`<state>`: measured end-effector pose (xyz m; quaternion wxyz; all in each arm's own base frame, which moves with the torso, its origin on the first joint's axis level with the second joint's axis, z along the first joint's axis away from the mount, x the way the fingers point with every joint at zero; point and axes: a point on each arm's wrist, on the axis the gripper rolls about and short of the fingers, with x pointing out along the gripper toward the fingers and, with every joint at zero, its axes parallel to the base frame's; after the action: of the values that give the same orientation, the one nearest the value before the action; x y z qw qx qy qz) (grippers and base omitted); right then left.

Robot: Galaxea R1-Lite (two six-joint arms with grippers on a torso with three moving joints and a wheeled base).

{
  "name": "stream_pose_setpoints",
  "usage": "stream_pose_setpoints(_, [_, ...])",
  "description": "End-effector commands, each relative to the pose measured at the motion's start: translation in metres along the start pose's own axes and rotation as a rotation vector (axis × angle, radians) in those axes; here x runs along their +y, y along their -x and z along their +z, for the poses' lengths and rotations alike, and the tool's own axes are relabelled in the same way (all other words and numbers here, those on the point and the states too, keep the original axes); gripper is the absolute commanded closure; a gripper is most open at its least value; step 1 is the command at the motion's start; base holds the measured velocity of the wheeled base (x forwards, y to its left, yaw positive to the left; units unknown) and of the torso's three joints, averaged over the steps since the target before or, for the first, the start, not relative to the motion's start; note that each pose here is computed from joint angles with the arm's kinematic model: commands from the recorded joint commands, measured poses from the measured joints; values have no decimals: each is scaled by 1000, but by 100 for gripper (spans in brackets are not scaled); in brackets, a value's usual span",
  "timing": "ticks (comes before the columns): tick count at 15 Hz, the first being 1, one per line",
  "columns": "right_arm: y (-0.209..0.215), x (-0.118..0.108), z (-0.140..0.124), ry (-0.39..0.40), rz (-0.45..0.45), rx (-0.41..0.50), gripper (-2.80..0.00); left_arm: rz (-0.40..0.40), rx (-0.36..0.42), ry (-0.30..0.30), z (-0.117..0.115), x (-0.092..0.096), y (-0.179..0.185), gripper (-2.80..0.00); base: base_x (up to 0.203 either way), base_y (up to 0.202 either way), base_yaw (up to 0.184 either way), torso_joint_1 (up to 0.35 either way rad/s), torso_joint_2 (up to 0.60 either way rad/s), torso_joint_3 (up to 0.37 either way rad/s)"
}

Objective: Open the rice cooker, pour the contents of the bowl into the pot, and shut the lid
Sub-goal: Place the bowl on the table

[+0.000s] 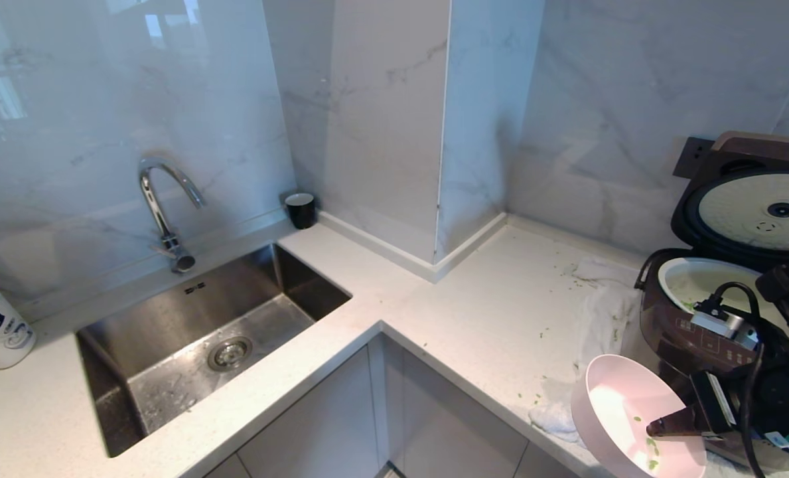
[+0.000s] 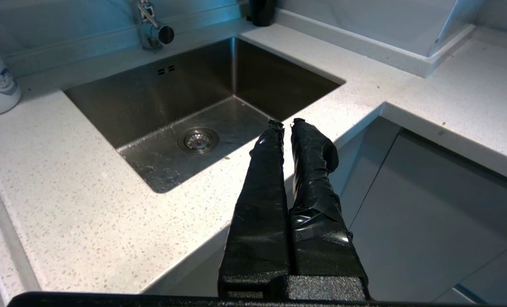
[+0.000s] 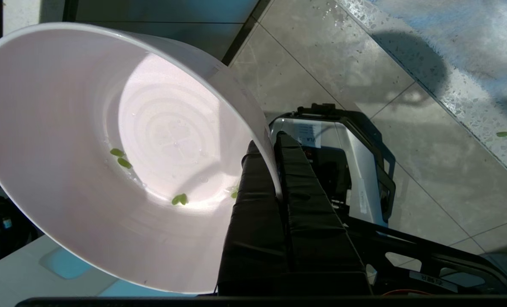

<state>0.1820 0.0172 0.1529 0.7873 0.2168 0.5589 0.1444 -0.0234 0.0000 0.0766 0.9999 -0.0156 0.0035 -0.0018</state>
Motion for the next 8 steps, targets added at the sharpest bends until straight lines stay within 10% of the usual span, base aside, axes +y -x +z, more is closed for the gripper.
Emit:
stream_pose_setpoints(1, [0,0,0,-1,2,3,0,2,1,1,0,0,0,0,0,0,0,0,0,0])
stream_pose_setpoints(8, [-1,0,1,-1,2,5,0,1,1,1,0,0,0,0,0,0,0,0,0,0])
